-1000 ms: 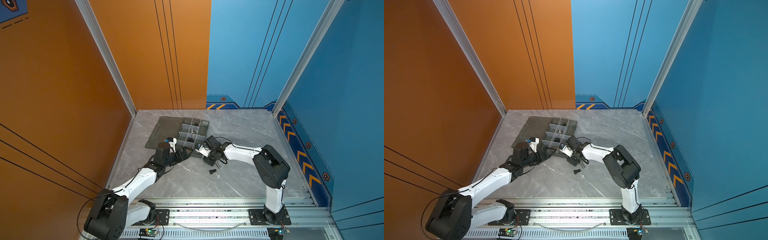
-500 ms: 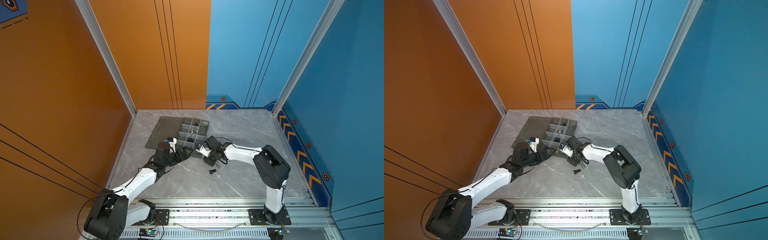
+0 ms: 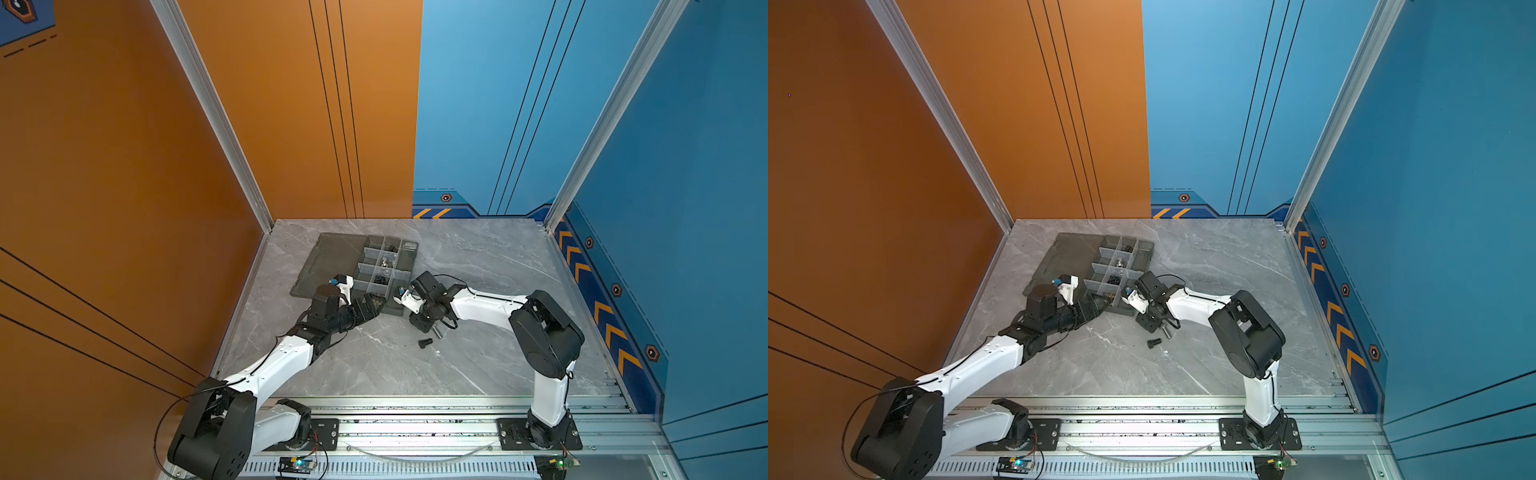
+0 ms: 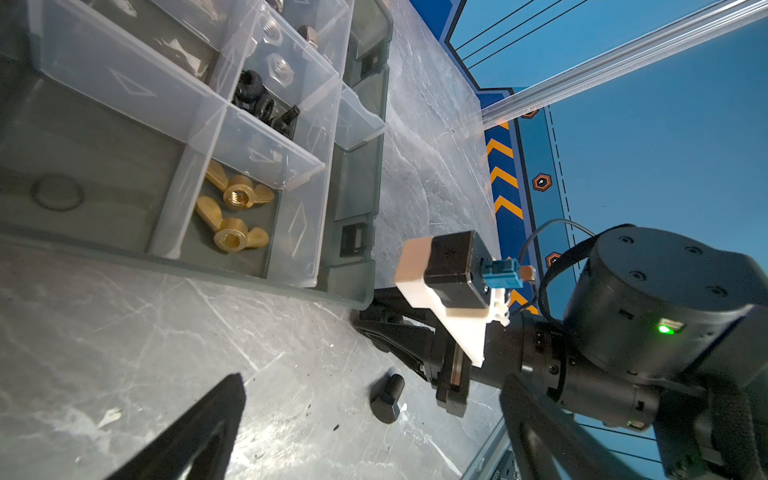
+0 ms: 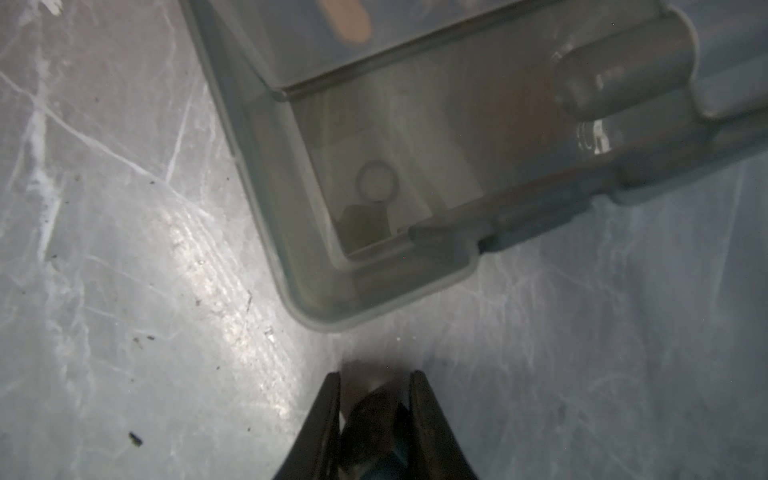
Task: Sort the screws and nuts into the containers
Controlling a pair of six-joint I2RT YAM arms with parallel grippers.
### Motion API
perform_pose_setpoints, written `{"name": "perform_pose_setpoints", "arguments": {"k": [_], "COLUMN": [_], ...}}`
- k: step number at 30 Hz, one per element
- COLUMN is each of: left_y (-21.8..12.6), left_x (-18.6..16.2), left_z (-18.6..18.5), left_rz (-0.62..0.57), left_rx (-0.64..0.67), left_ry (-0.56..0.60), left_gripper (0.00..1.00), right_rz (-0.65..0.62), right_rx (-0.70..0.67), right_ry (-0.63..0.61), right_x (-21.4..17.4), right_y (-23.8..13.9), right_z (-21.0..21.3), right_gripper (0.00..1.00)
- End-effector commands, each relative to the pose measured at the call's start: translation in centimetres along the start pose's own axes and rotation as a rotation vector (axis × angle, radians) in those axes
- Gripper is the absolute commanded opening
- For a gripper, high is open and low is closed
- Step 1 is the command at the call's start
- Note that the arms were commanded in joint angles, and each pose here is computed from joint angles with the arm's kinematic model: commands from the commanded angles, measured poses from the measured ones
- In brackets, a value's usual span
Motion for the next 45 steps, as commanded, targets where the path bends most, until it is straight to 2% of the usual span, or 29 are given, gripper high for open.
{"name": "perform_pose_setpoints", "arguments": {"k": [1,12,18,22,29,33,36,43,45], "left_y": [-0.2,-0.2,-0.3,-0.3,-0.5,-0.5,-0.5,-0.3,-0.2], "left_x": [0.0,-0.1,-0.1,-0.2,-0.2,-0.1,-0.1,-0.1,-0.1], "left_z": [0.1,0.1,0.1,0.2,0.1,-0.1,-0.1,-0.2,-0.2], "left_rz": [-0.004,-0.007,-0.012,-0.007,-0.008,-0.011,-0.012,-0.001,0.002], "left_rx": [-0.015,-0.015,-0.014,-0.014,-0.018,-0.022,-0.023,-0.026,-0.024], "left_ry": [-0.003,-0.003,-0.002,-0.004,0.000,0.002,0.004,0.004,0.003], "left_gripper": [0.98,0.98,0.98,0.98,0.98,0.98,0.98,0.98,0.98], "right_rz": [-0.017,-0.293,-0.367,-0.373,-0.262,-0.147,-0.075,0.036,0.067], "right_rx": [0.032,0.106,0.145,0.153,0.128,0.094,0.072,0.044,0.028], "right_ry": [0.071,0.161,0.154,0.160,0.188,0.247,0.305,0.342,0.394], "right_x": [-0.9,2.9,5.6,6.5,5.0,3.0,1.3,-0.6,-0.8], "right_y": [-1.4,-5.8,-6.4,-6.0,-6.4,-7.3,-7.7,-7.7,-7.4], "right_z": [-0.7,-3.8,-4.3,-4.5,-4.2,-3.7,-3.3,-1.6,-1.5], "right_gripper": [0.07,0.05,0.06,0.07,0.18,0.33,0.39,0.45,0.45]}}
Point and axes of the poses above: each gripper's point midway between its finger pads, its own y axis out along the fingers, its own z axis along the line the jaws close on, x = y × z, the point moved 8 cm from there along -y, back along the fingers, and after that the axes turned 5 degrees about -y, right-handed, at the moved point
